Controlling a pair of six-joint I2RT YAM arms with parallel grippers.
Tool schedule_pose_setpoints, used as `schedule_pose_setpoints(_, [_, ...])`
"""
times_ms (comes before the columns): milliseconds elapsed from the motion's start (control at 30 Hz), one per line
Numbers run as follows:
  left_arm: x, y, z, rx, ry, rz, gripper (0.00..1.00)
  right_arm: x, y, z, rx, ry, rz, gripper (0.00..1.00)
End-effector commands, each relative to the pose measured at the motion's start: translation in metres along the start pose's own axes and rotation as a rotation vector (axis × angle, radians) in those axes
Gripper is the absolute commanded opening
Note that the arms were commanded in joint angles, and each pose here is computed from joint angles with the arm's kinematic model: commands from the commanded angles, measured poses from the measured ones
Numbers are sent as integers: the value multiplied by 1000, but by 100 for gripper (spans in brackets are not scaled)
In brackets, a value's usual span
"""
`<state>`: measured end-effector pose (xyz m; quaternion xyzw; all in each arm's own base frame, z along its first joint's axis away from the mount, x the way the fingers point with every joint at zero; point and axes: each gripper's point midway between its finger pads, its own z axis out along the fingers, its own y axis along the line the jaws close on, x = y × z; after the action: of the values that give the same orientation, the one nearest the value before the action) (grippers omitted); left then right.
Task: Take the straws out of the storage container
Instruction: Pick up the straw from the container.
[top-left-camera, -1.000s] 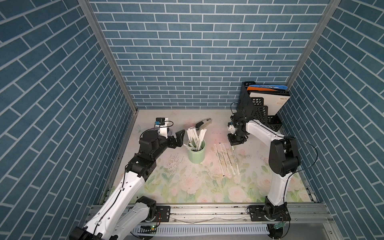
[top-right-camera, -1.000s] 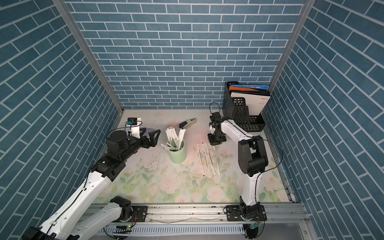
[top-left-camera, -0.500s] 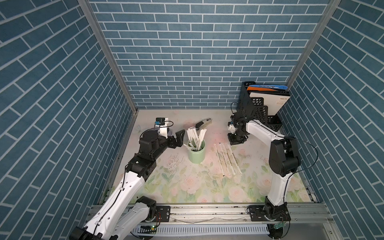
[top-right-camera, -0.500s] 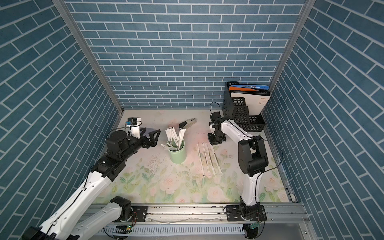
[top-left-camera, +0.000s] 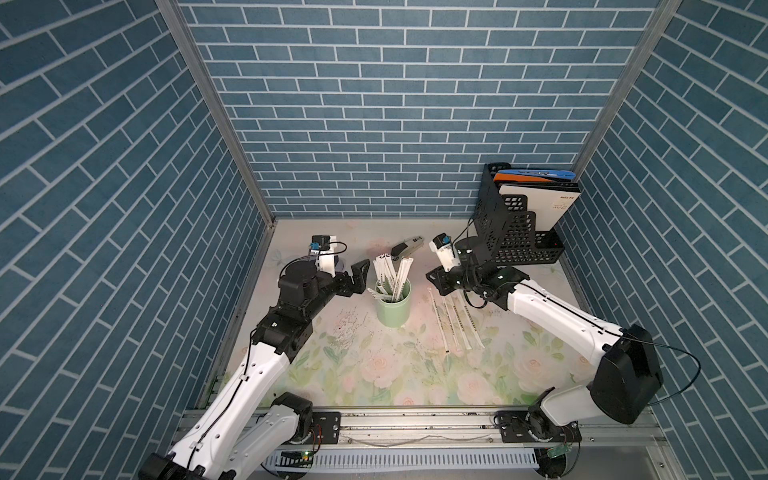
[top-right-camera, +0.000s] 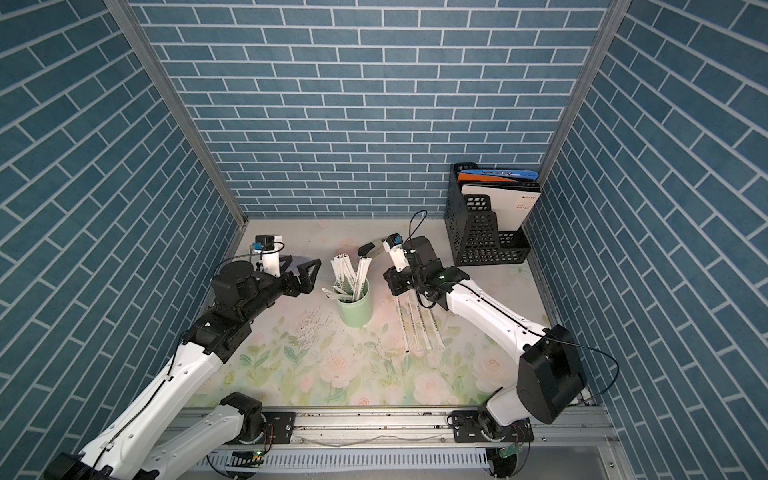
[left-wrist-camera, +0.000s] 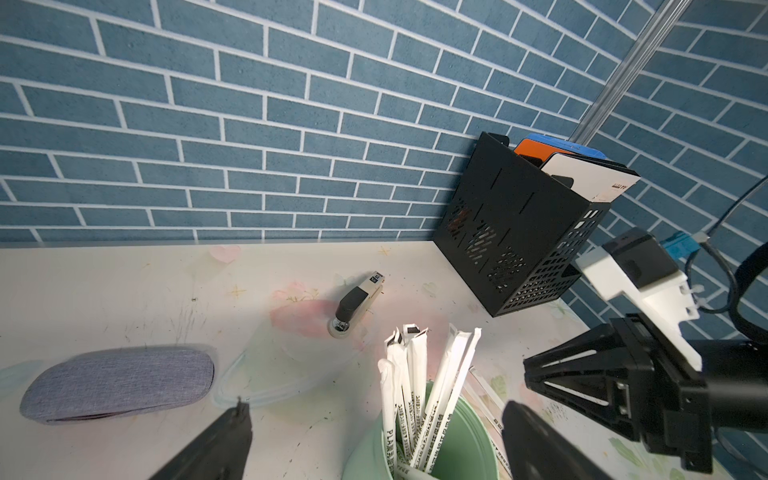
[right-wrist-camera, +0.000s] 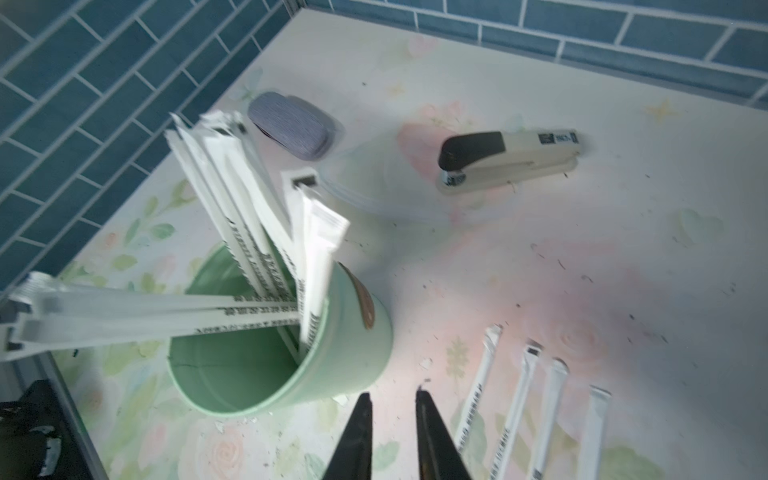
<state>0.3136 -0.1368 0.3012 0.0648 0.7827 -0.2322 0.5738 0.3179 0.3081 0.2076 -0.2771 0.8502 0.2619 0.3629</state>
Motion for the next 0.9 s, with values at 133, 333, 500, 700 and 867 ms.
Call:
schedule_pose_setpoints(133, [-3,-2,-2,6,-8,6,100,-27,17,30,-85,-78,13,21])
schedule_pose_setpoints(333, [-3,-2,-1,9,-6,5,100,-30,25,38,-131,-83,24,23])
schedule_pose_setpoints(500, [-2,-3,-1,11,-3,5,100,-28,28,40,-152,-79,32,24])
schedule_pose_setpoints(700, [-2,-2,-1,9,-4,4,100,-25,31,45,-169,-69,37,24])
schedule_pose_setpoints(867, [-2,-3,-1,11,-2,4,100,-23,31,50,-177,-66,46,24])
